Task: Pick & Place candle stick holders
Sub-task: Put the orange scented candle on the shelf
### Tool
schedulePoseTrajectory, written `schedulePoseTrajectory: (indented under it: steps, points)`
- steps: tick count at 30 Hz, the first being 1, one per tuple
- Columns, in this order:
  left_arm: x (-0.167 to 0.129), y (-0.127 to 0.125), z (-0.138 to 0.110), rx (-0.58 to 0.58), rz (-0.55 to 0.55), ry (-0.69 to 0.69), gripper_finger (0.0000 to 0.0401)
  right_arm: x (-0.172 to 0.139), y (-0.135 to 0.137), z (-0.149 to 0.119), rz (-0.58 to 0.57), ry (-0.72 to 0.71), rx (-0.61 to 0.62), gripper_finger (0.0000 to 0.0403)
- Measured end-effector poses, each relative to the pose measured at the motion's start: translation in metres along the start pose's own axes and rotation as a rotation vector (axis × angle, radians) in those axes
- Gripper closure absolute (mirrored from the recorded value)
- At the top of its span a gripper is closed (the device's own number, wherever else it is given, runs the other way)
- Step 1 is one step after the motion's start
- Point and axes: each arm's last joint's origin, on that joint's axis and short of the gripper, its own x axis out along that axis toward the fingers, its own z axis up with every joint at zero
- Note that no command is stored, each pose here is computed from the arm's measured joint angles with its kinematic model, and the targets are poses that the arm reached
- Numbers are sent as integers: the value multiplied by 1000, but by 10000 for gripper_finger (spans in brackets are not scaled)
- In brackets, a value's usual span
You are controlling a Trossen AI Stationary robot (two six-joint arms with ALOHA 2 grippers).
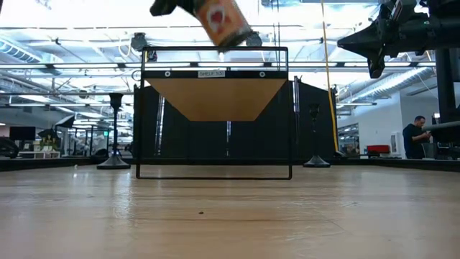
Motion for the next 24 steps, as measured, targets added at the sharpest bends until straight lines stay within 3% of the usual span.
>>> schedulePoseTrajectory:
  steps: [10,24]
  points:
    - [7,61,37,-53,83,-28,401,0,0,0,0,0,1,399]
    - [42,86,58,-34,109,28,401,0,0,0,0,0,2,399]
